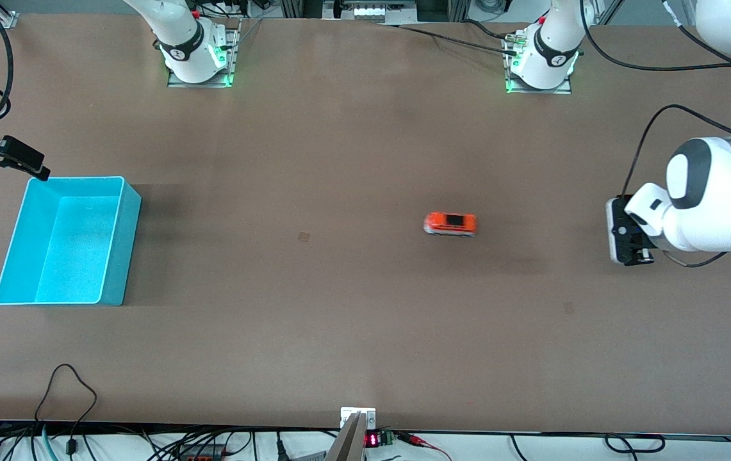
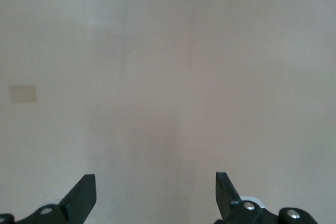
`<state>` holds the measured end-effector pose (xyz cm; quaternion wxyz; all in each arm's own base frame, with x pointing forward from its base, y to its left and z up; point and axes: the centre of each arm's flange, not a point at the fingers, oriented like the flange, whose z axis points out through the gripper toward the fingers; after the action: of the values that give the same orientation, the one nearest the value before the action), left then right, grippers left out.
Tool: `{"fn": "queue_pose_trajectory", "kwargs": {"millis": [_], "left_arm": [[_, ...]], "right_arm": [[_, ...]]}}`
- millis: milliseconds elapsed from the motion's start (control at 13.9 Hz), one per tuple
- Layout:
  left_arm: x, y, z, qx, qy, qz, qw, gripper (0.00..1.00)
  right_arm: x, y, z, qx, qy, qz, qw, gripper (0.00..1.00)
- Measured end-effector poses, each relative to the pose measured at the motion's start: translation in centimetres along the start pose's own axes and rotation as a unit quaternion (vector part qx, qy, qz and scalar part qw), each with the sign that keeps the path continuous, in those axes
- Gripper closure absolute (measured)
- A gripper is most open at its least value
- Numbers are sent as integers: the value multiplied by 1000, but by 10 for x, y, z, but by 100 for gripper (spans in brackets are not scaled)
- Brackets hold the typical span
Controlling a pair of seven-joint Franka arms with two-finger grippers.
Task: Wind up bus and store in blue box
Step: 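Release the bus with the left gripper while the right gripper approaches it, then lower the right gripper over the bus beside the cyan box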
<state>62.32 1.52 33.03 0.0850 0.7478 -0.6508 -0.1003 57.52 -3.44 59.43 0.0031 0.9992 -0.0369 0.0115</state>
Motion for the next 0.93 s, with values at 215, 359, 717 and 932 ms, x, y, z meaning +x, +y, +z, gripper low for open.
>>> {"fn": "queue_pose_trajectory", "kwargs": {"millis": [215, 359, 717, 932], "left_arm": [[42, 5, -23, 19, 14, -46, 999, 0], [50, 5, -37, 28, 47, -77, 996, 0], [42, -4, -58, 63, 69, -135, 986, 0], [39, -7, -73, 74, 78, -190, 976, 0]], "right_arm": [[0, -2, 1, 0, -2, -1, 1000, 0], [1, -2, 2, 0, -4, -1, 1000, 0], [8, -13, 23, -1, -22, -10, 1000, 0], [13, -20, 38, -2, -34, -17, 999, 0]]}}
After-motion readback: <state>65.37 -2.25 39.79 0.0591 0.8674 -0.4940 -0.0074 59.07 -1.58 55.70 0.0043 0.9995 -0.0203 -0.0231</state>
